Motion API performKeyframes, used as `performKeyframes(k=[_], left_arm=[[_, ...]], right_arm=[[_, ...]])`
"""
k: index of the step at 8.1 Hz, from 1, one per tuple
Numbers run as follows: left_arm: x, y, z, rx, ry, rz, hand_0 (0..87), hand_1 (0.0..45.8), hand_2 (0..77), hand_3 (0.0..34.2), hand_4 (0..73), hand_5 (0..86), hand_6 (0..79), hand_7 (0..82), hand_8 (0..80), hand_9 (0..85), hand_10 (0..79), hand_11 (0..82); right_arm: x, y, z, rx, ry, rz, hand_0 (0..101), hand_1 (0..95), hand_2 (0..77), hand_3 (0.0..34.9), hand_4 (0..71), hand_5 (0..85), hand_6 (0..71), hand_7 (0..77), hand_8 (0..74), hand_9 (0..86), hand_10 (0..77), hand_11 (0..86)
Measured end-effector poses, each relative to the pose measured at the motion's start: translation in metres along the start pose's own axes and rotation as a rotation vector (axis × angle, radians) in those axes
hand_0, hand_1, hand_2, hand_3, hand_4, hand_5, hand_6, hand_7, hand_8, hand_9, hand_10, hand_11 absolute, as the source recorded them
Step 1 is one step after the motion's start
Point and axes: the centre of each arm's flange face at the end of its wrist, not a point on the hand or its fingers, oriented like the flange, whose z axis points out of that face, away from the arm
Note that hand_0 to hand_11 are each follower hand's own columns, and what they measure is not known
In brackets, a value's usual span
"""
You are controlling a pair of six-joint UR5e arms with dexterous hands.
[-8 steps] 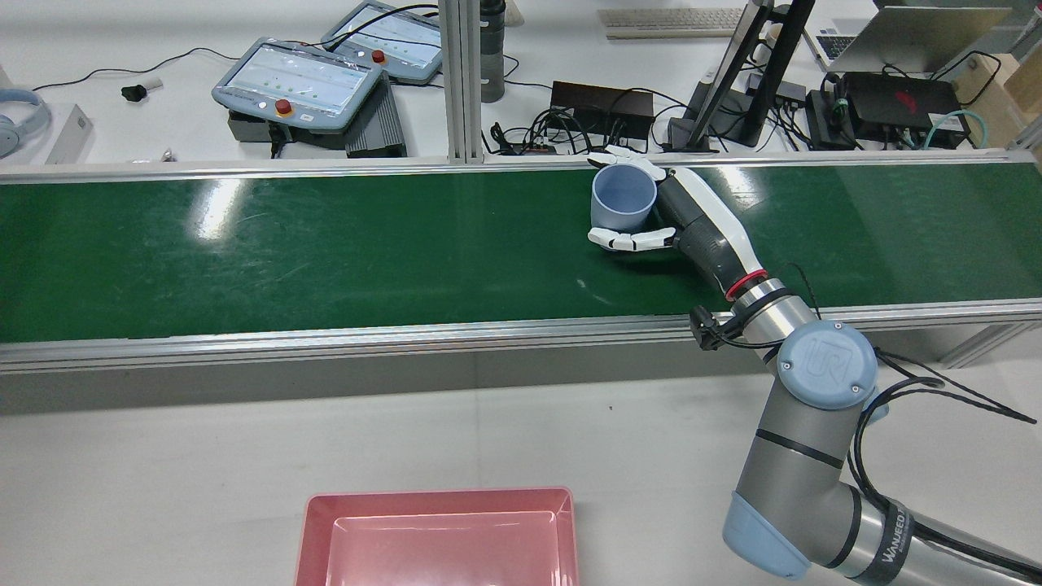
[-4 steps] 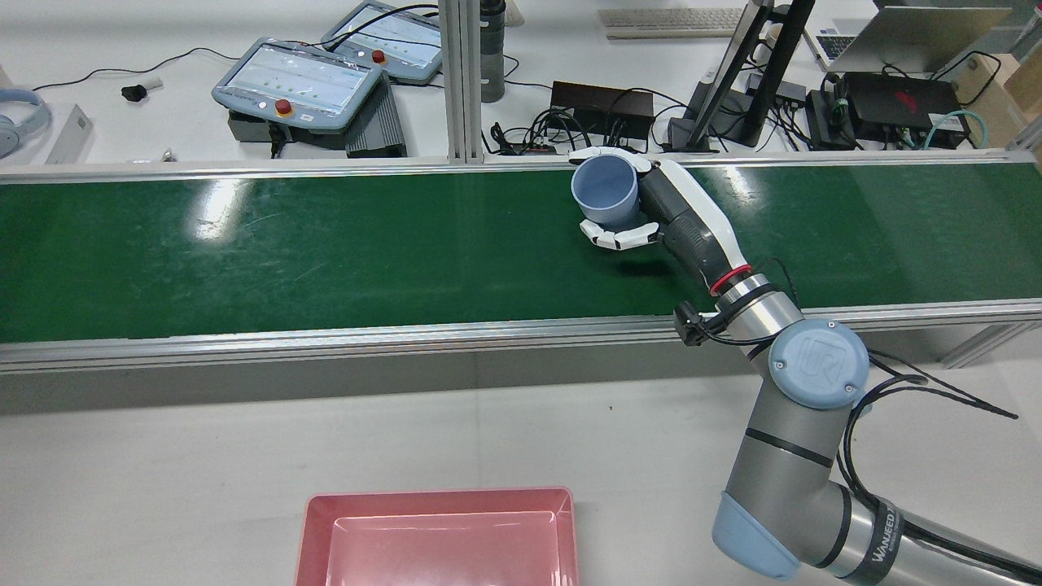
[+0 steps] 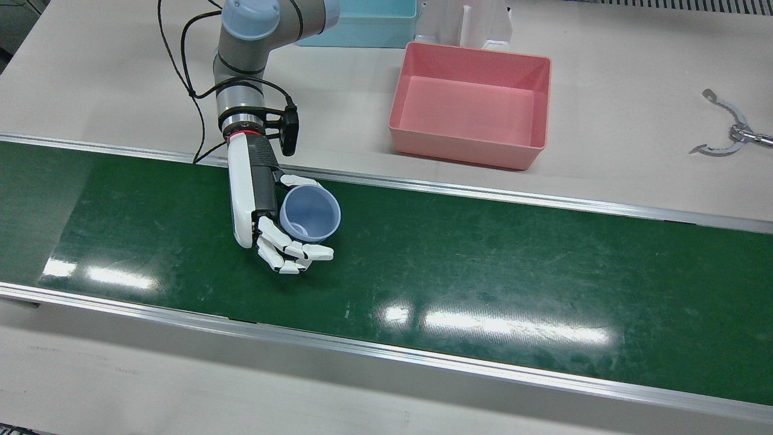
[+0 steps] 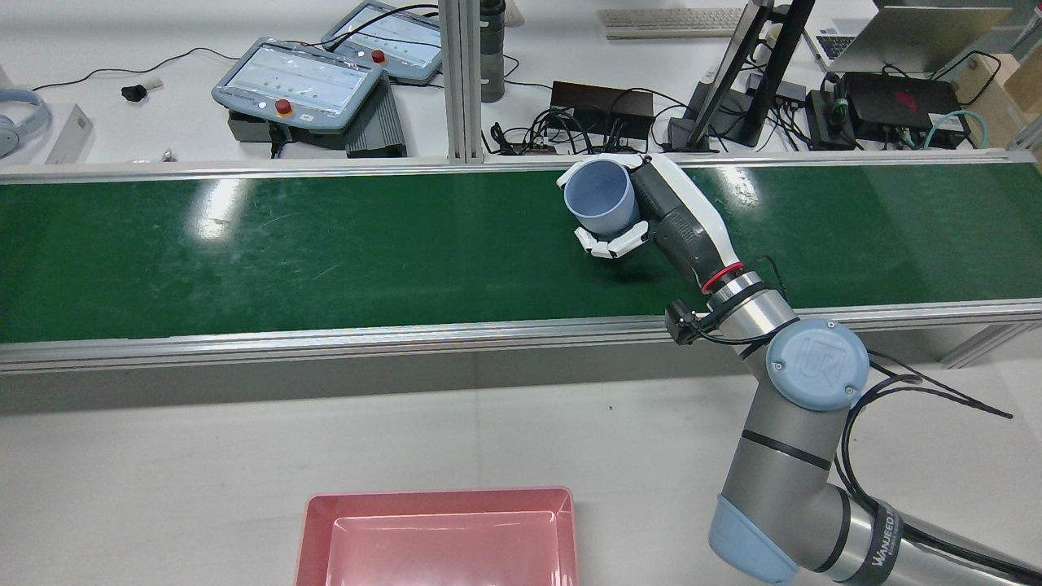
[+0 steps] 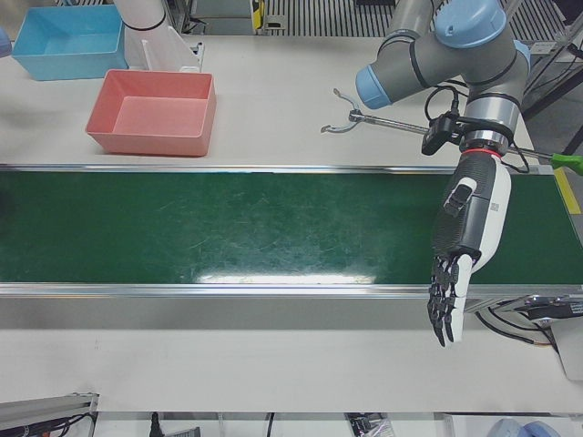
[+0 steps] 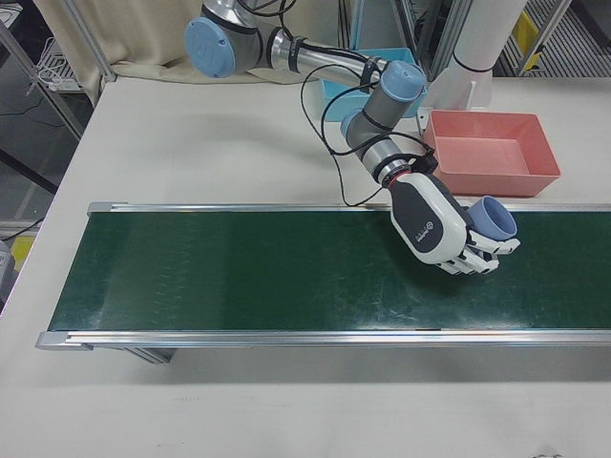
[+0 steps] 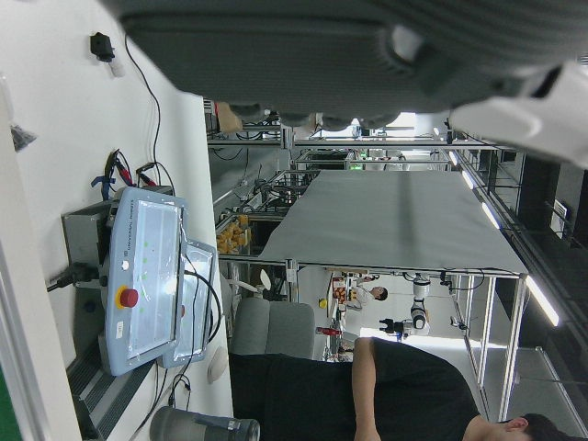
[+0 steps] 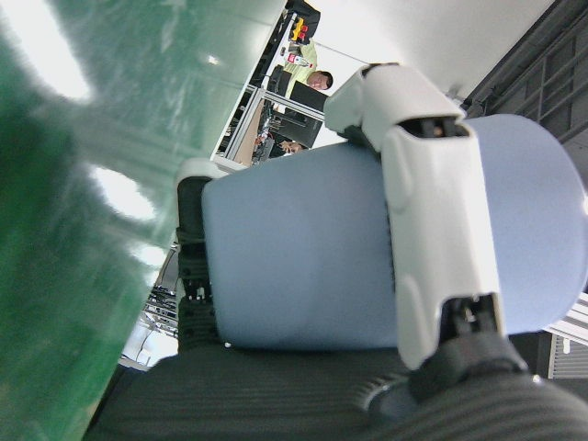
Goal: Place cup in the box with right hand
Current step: 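Lift the blue cup off the belt and carry it over the pink tray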
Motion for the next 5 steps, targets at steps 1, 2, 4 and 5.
performKeyframes(k=[1,2,4,5], left_arm=[[0.000,0.000,0.000,0.000,0.000,0.000,0.0,0.5,0.5,0.0,0.0,0.0,0.0,0.0,0.0,0.0,0.0,0.0],[0.000,0.000,0.000,0.000,0.000,0.000,0.0,0.5,0.5,0.0,0.0,0.0,0.0,0.0,0.0,0.0,0.0,0.0],[0.000,0.000,0.000,0.001,0.001,0.000,0.0,0.5,0.5,0.0,0.0,0.0,0.0,0.0,0.0,0.0,0.0,0.0],[0.000,0.000,0.000,0.000,0.000,0.000,0.0,0.5,0.5,0.0,0.0,0.0,0.0,0.0,0.0,0.0,0.0,0.0]], right_arm=[[-0.011,0.012,0.000,-0.020,-0.020,0.021,80,32.7,36.0,13.9,21.3,27.3,37.1,61.6,52.4,51.8,51.3,51.3],[-0.024,0.024,-0.001,-0.042,-0.041,0.041,80,19.6,44.7,14.1,19.6,29.5,38.7,61.1,55.1,50.7,55.1,50.7],[-0.048,0.059,-0.006,-0.103,-0.077,0.082,80,19.6,44.7,13.9,16.4,27.8,39.3,61.1,55.1,50.7,52.9,53.5],[-0.049,0.081,-0.019,-0.142,-0.072,0.092,80,19.6,44.7,14.0,18.0,27.3,39.3,61.1,55.1,50.7,50.7,55.6]])
